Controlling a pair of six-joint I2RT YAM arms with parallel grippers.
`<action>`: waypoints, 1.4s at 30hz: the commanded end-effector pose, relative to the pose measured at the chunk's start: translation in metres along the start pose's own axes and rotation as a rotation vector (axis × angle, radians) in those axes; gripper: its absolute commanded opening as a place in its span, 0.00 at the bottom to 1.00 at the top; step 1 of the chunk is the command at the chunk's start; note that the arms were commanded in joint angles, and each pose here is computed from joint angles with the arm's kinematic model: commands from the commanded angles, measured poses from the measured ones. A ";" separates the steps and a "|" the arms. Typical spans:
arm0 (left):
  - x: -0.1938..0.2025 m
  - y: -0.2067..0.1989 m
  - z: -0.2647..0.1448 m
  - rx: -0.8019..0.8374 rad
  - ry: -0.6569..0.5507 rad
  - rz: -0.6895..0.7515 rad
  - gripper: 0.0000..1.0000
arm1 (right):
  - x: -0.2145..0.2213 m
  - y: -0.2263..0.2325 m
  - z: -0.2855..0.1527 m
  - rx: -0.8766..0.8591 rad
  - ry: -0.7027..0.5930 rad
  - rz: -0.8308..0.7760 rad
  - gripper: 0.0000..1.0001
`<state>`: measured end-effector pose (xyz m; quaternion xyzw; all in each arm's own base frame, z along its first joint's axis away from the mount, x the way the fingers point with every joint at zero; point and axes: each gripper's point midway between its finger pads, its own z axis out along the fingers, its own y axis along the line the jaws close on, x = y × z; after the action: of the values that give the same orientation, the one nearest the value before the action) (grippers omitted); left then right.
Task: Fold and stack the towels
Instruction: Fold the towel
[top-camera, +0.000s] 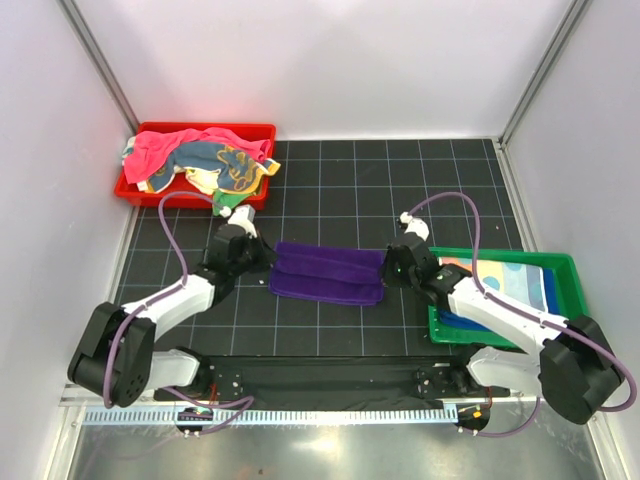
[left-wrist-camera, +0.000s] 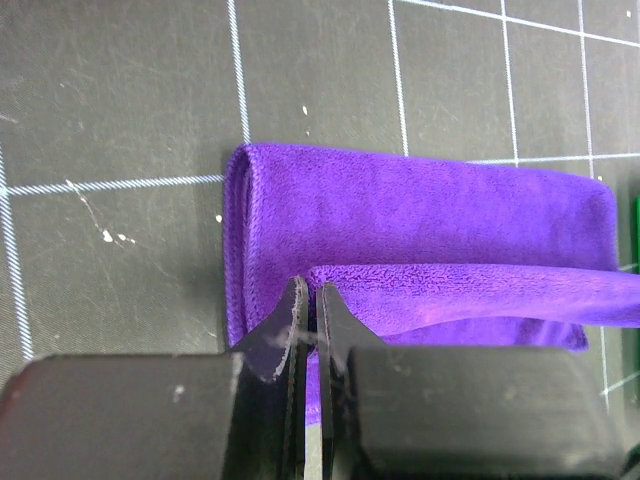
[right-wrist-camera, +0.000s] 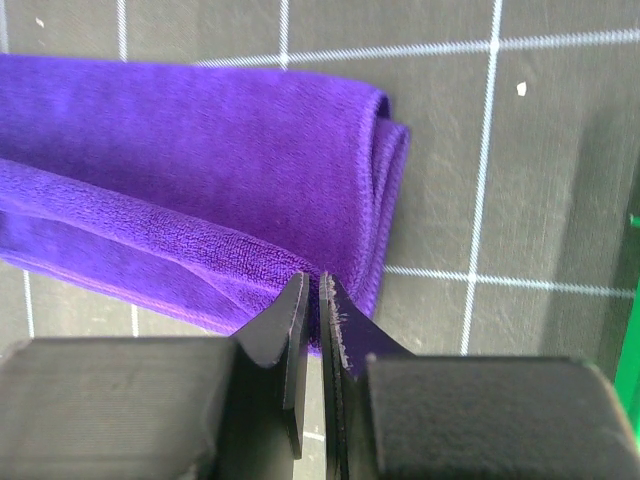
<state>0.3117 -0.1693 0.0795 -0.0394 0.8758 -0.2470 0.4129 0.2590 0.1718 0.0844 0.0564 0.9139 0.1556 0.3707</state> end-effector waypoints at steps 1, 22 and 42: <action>-0.008 -0.008 -0.007 0.041 -0.038 -0.015 0.00 | -0.003 -0.005 -0.005 0.023 -0.040 0.031 0.06; -0.007 -0.009 -0.031 0.021 -0.035 -0.043 0.30 | 0.016 -0.013 -0.016 0.032 -0.016 0.048 0.39; 0.024 -0.020 -0.022 -0.024 0.155 -0.068 0.27 | 0.030 -0.002 -0.004 0.085 0.066 0.086 0.39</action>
<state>0.2827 -0.1845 0.0894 -0.0484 0.9025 -0.2501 0.3472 0.2308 0.1722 0.0642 0.0851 0.9349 0.1269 0.3204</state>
